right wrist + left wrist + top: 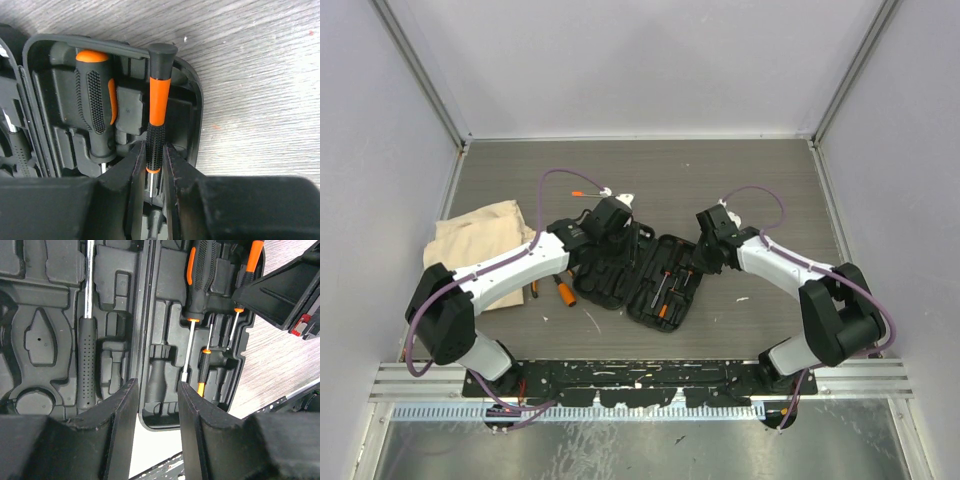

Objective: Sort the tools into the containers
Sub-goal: Place the screwdriver in the storage box.

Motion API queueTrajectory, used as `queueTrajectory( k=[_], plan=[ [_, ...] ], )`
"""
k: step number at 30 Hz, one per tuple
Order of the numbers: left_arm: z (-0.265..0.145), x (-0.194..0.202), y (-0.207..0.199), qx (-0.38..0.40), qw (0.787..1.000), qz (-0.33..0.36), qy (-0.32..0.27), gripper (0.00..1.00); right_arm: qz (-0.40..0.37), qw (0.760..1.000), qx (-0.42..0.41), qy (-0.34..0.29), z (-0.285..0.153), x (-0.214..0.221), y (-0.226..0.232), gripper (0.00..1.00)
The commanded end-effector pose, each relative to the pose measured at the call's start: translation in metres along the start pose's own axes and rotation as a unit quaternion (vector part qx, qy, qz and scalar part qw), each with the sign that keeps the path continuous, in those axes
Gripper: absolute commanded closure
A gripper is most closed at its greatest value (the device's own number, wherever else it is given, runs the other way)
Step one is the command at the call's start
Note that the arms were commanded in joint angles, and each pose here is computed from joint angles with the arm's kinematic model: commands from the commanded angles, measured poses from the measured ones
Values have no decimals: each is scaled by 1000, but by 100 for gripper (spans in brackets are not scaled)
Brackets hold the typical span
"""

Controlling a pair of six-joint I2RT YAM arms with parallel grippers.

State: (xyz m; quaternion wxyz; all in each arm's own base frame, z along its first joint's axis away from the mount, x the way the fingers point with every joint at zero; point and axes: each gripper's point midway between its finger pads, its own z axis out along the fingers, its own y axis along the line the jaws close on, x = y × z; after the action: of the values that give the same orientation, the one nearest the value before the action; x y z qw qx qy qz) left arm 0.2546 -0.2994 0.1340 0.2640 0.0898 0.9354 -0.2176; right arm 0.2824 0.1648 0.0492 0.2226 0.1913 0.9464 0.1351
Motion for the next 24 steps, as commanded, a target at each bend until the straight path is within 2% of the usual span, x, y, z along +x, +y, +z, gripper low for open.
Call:
queueTrajectory(
  k=[1,7,10,14,19,24],
  plan=[
    [1,-6,-6,14,1000,1,-10,61,-7,1000,-21,5,-3,-4,15,93],
    [2,-6,-7,13,1000,1,-8,62,-10,999,-33,17,6,1,20,88],
    [2,-7,-6,12,1000,1,-8,62,-9,999,-33,19,6,1,20,76],
    [3,-6,-6,12,1000,-1,-7,62,-10,1000,-23,6,1,-4,17,67],
    [2,-6,-7,13,1000,0,-6,62,-13,1000,-13,-12,-7,-14,16,63],
    [1,-7,-7,12,1000,0,-8,62,-25,999,-10,-31,-17,-26,20,62]
  ],
)
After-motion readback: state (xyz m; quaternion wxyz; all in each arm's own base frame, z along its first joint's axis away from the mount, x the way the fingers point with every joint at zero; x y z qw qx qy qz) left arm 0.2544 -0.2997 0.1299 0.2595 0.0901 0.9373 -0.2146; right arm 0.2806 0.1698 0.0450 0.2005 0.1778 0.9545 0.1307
